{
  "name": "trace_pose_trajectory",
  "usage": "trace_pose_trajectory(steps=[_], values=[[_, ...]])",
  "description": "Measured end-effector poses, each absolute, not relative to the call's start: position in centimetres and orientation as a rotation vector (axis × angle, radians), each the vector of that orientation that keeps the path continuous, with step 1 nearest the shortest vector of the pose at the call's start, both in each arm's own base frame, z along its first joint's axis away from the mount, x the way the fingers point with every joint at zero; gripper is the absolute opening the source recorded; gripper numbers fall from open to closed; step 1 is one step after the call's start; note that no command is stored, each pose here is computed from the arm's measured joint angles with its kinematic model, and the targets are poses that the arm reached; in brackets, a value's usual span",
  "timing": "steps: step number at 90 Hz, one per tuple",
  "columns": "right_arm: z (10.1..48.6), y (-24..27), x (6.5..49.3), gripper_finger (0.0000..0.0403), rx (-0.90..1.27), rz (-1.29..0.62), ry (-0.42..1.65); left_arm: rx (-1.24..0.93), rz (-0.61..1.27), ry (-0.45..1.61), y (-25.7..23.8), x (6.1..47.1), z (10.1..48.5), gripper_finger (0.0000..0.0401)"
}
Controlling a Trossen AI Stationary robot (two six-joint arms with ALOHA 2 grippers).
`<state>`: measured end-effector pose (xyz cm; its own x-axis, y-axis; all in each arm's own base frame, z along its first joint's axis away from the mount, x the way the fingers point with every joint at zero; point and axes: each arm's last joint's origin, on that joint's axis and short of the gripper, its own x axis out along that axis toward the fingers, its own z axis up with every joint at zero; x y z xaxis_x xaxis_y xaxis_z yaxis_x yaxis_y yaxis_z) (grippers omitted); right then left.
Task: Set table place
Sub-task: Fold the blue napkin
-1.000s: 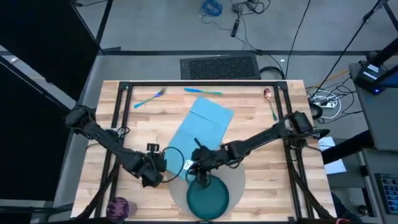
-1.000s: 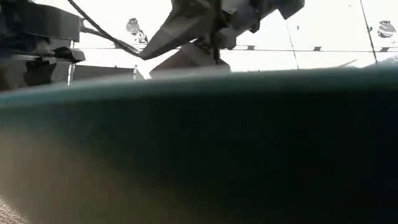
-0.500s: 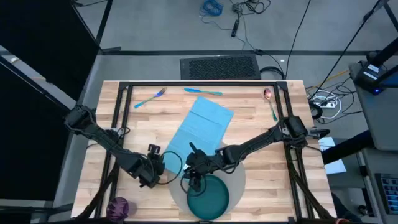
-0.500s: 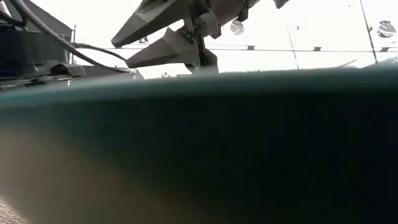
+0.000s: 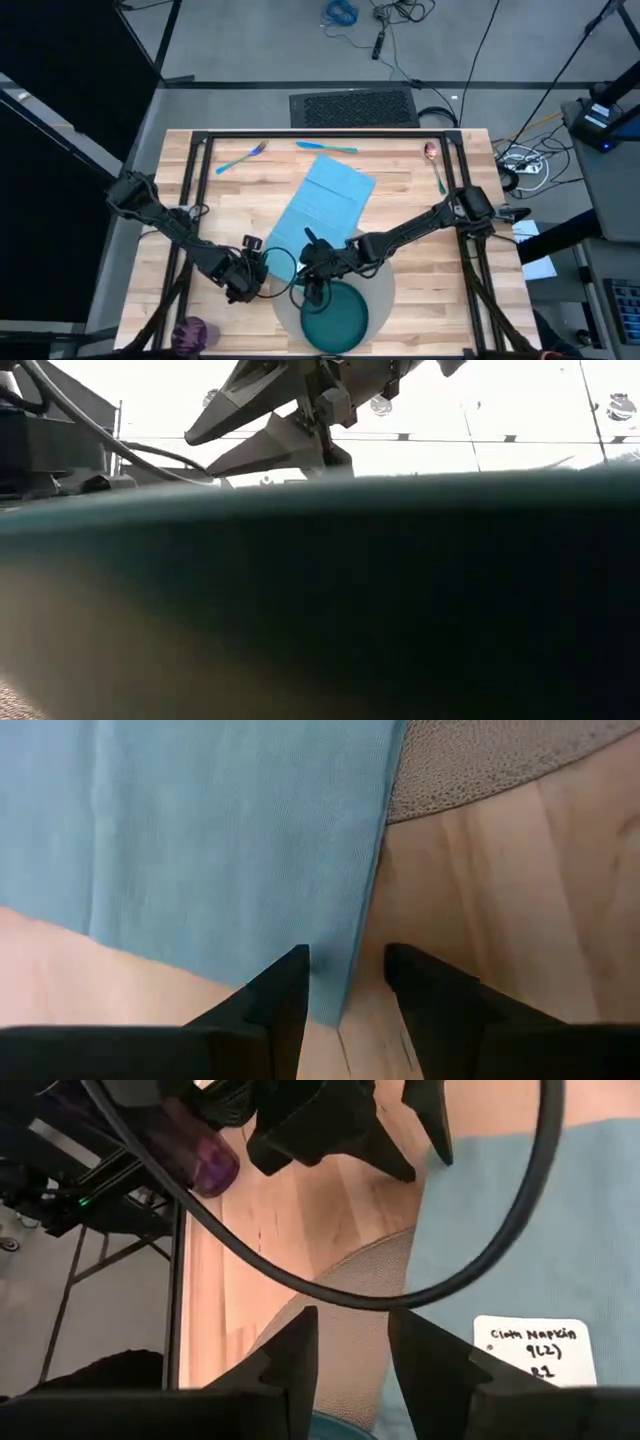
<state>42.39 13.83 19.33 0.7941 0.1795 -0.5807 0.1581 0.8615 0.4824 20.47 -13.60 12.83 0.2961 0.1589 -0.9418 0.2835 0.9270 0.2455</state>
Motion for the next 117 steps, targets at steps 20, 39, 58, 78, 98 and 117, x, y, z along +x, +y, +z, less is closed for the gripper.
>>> trace_pose_trajectory(steps=[20,39,58,78,98,117], values=[[19.2,13.9,42.3,0.0109,0.536,0.011,0.675,0.379,-0.103,1.3,-13.2,20.9,12.6,0.013],[19.3,13.9,42.3,0.0109,0.536,0.012,0.675,0.34,-0.126,1.32,-12.8,21.2,12.5,0.0069],[19.3,14.1,42.2,0.0109,0.537,0.015,0.675,0.336,-0.135,1.314,-12.6,21.4,12.5,0.0007],[19.3,14.7,42.0,0.0109,0.534,0.031,0.68,0.302,-0.106,1.287,-12.5,21.8,13.2,0.0001],[19.3,15.3,41.8,0.0109,0.525,0.029,0.676,0.298,-0.047,1.205,-12.1,23.0,15.8,0.0],[19.2,15.7,41.5,0.011,0.484,-0.023,0.662,0.304,-0.061,1.168,-11.7,23.6,17.3,0.0]])
